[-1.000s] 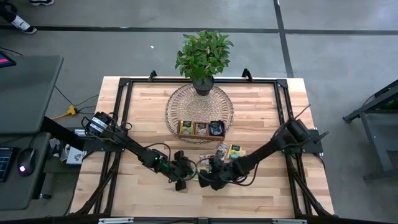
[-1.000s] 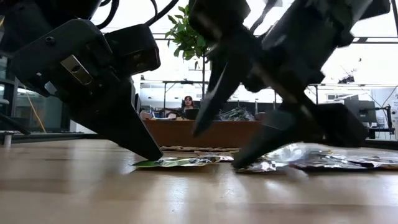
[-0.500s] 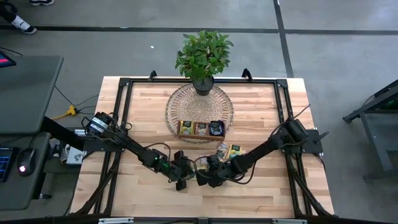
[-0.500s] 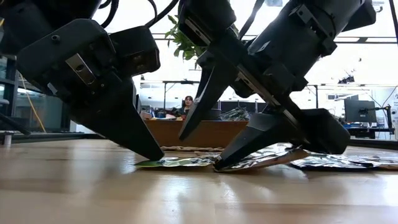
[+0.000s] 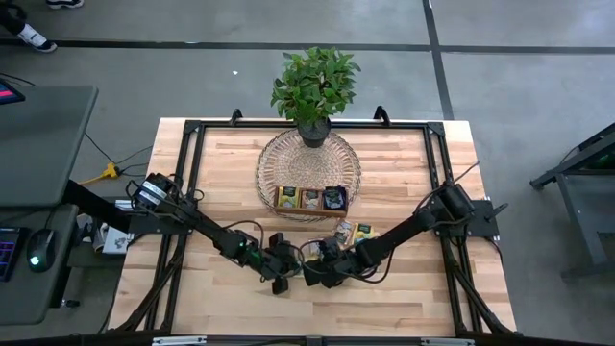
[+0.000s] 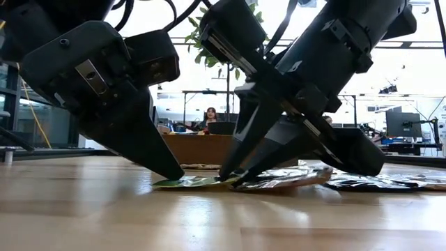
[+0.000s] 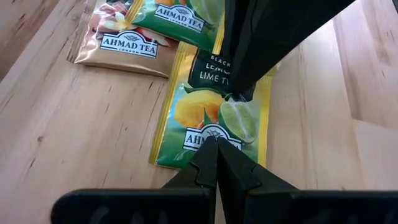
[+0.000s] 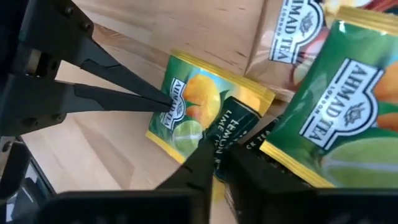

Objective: Pick & Place Tea
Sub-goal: Put the green tea bag into the left section of the wooden organizer

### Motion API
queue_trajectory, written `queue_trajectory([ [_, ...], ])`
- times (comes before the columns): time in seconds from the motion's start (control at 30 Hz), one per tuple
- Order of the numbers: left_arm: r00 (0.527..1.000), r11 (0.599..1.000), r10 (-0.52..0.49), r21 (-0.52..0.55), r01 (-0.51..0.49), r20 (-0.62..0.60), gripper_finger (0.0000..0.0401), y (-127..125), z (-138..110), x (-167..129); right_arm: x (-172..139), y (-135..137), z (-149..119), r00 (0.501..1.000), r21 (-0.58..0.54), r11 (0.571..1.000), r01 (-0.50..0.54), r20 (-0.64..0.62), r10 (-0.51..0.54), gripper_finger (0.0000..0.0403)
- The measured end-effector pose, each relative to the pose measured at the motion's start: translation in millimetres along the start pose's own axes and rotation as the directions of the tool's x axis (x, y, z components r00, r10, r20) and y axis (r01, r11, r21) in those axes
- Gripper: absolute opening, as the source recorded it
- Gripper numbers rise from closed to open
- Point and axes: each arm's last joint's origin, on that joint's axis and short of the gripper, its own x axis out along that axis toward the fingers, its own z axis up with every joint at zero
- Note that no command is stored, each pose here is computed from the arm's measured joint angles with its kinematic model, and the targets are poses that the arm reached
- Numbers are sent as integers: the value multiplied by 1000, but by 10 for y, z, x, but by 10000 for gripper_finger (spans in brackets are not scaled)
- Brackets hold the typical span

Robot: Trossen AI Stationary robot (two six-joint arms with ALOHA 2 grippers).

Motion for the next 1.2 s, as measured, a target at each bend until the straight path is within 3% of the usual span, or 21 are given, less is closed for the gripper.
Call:
queue_trajectory([
  [0.1, 1000, 1000, -4, -16, 4, -1, 0, 0, 0, 0, 0, 5, 0, 1000, -21, 1000, -5, 0, 5, 6],
  [0.4, 999, 999, -47, -2, 47, 3, 1, -6, 51, -53, -2, 7, -12, 1000, -34, 999, -8, -17, 7, 3],
  [0.6, 996, 996, -93, -6, 93, -13, 1, 12, 163, -204, -3, 23, -11, 1000, -61, 998, -20, -19, 19, 1],
  [0.87, 999, 997, -51, 51, 52, -16, 1, 42, 296, -571, -16, 19, -23, 999, -117, 993, -15, -39, 11, 1],
  [1.07, 998, 997, -58, 42, 59, -13, 1, 55, 347, -727, -197, 172, 40, 996, -246, 966, -80, -57, 68, 0],
  [1.2, 994, 994, -106, 28, 106, 12, 1, 35, 392, -786, -414, 282, 145, 993, -407, 906, -115, -71, 94, 0],
])
